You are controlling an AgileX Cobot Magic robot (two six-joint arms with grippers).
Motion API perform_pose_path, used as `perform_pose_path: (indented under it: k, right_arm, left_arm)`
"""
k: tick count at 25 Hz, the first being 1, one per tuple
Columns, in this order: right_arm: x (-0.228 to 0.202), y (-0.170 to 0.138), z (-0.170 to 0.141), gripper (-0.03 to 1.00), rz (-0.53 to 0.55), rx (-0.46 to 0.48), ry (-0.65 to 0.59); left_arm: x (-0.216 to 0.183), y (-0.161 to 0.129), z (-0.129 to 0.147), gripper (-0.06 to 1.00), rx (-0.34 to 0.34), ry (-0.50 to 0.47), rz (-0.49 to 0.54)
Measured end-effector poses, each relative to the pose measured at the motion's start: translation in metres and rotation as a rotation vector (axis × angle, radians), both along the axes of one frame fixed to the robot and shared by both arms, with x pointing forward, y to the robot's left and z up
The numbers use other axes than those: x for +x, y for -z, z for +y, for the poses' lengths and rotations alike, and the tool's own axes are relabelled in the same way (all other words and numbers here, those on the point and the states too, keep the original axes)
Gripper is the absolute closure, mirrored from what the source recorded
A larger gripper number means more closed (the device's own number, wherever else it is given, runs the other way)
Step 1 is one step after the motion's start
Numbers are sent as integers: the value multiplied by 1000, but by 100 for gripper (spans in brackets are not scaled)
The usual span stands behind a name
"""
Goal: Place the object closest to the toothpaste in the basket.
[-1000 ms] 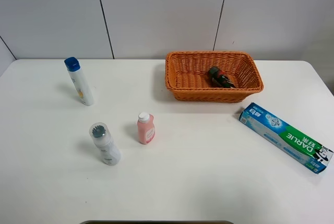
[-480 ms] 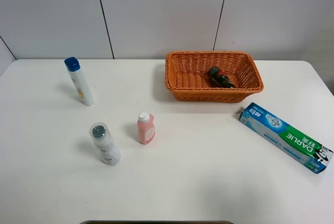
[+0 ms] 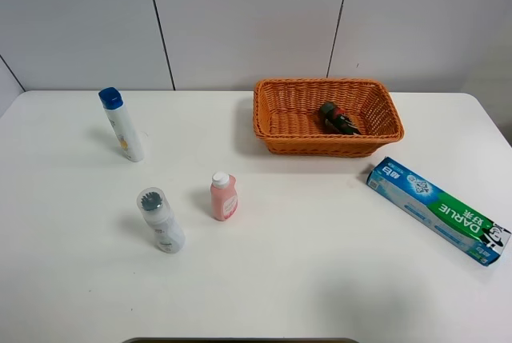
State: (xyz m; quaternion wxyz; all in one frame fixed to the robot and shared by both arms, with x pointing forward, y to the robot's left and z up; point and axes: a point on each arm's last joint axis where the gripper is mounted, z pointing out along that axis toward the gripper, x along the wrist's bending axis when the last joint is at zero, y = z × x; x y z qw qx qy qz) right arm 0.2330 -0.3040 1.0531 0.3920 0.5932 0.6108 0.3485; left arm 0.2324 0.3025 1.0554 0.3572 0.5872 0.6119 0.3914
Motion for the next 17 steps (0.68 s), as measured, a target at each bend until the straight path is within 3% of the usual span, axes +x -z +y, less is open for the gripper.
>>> perform_pose_path:
  k: [17]
  right_arm:
    - [0, 0, 0, -2, 0, 0, 0]
  left_arm:
    - [0, 0, 0, 1, 0, 0, 0]
